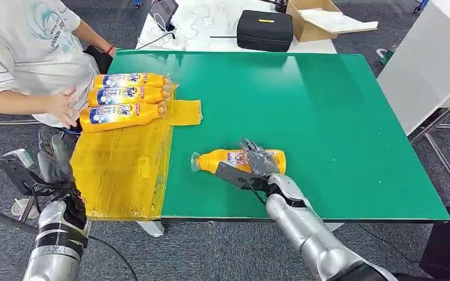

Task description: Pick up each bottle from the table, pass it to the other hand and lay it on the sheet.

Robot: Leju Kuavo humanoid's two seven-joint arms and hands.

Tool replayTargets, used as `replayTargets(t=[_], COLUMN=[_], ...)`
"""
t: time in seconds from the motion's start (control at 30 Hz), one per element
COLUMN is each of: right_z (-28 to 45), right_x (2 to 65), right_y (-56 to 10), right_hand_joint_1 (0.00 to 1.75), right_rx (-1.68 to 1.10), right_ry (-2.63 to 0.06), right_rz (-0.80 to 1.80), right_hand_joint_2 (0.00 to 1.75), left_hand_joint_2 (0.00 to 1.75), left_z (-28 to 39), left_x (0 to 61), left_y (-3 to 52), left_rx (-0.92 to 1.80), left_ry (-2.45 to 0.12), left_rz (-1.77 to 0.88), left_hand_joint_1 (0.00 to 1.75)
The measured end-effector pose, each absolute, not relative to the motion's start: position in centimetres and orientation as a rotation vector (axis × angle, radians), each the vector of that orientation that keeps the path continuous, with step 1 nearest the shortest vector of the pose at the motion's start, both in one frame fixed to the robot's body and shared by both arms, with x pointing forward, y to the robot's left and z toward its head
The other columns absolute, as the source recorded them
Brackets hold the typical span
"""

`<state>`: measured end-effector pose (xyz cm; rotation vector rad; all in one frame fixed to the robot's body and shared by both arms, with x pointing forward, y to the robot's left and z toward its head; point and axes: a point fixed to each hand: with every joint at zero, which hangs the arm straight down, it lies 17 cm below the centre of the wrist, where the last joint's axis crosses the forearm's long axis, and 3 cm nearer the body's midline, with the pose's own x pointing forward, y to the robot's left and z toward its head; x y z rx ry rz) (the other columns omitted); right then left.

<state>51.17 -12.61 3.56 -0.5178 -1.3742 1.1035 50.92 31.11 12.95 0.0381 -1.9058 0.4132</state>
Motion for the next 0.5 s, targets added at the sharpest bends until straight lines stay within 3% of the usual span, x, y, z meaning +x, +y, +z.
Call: replayTargets(t=[0.5], right_z=[3.0], right_x=[53.3], right_y=[-15.2], right_hand_joint_1=[0.00], right_rx=[-0.548], right_ry=[-1.229], right_rz=[1.225], right_hand_joint_2=[1.75], left_hand_joint_2=[1.75], left_z=[11.4], left_x=[50.8], left_y=[30.3], left_rx=[0.028], left_ry=[-1.865], left_rz=[0.394], left_hand_joint_1=[0.00])
